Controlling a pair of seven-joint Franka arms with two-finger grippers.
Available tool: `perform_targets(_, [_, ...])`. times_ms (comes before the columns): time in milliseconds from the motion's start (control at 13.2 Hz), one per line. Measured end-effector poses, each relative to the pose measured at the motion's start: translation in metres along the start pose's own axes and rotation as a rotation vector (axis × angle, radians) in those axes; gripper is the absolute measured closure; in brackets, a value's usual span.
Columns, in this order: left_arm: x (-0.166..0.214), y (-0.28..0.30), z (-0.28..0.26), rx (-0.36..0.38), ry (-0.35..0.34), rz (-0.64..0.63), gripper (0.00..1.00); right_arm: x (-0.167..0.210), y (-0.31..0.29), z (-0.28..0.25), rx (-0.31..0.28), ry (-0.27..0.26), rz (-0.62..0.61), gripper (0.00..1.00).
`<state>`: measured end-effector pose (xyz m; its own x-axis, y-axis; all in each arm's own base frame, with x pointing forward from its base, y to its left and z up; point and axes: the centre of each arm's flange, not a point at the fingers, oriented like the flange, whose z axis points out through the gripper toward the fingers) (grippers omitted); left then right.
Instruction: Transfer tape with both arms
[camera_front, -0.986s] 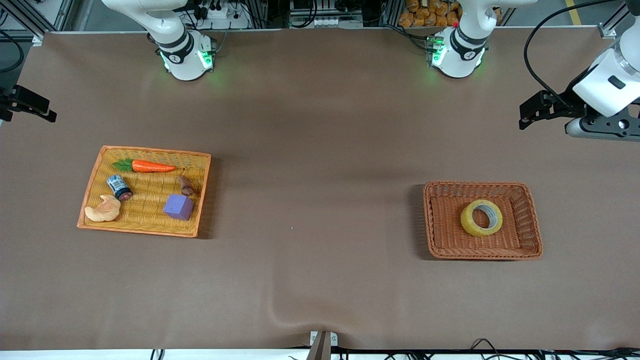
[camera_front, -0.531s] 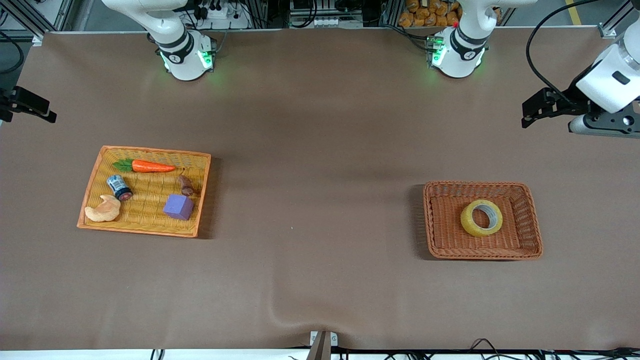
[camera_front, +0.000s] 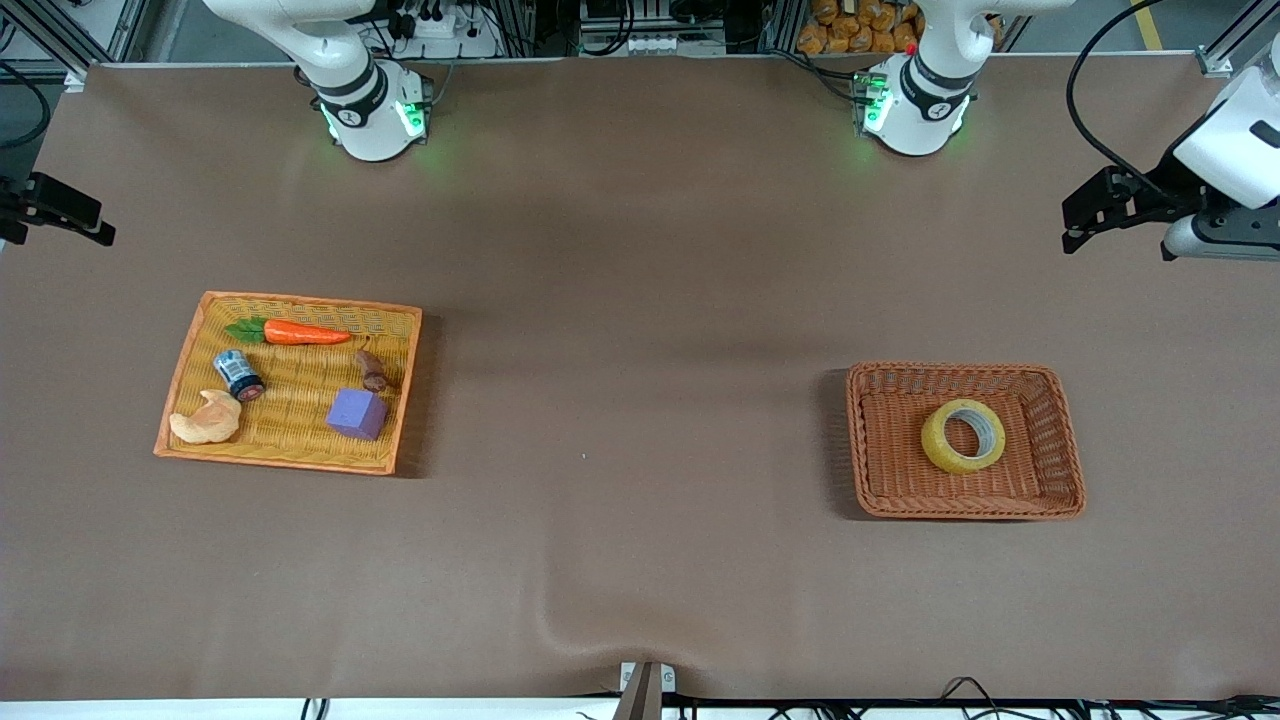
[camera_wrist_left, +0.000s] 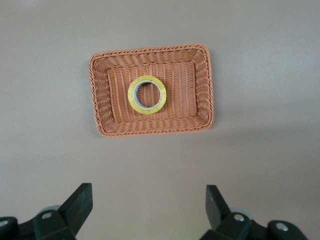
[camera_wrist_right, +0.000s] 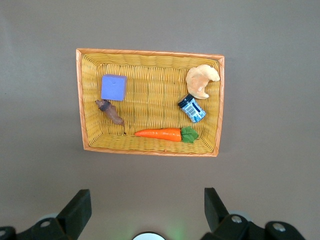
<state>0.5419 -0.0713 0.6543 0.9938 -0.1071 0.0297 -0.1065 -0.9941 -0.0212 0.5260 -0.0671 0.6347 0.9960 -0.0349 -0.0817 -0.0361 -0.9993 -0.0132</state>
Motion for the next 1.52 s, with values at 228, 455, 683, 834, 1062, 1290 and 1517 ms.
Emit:
perform_targets(228, [0.0003, 0.0005, 0.0009, 0.000, -0.002, 0.001, 0.00, 0.0000, 0.0000, 0.0000, 0.000, 0.000, 0.000, 0.00])
perform_targets(455, [0.0016, 0.0056, 0.0033, 0.000, -0.007, 0.010, 0.00, 0.0000, 0.0000, 0.0000, 0.000, 0.000, 0.000, 0.00])
perform_targets(683, [0.0016, 0.0069, 0.0035, -0.001, -0.007, 0.013, 0.00, 0.0000, 0.0000, 0.0000, 0.000, 0.000, 0.000, 0.00])
perform_targets(834, [0.0016, 0.0069, 0.0035, -0.001, -0.007, 0.012, 0.00, 0.0000, 0.0000, 0.0000, 0.000, 0.000, 0.000, 0.00])
perform_targets(1062, [0.0016, 0.0068, 0.0035, -0.001, -0.007, 0.012, 0.00, 0.0000, 0.0002, -0.0003, 0.000, 0.001, 0.000, 0.00])
perform_targets(1290, [0.0016, 0.0070, 0.0035, -0.003, -0.007, 0.012, 0.00, -0.0001, 0.0005, -0.0009, 0.000, 0.002, 0.001, 0.00])
perform_targets(1517, [0.0015, 0.0088, 0.0034, -0.024, -0.008, 0.012, 0.00, -0.0001, 0.0006, -0.0010, 0.000, 0.002, 0.001, 0.00])
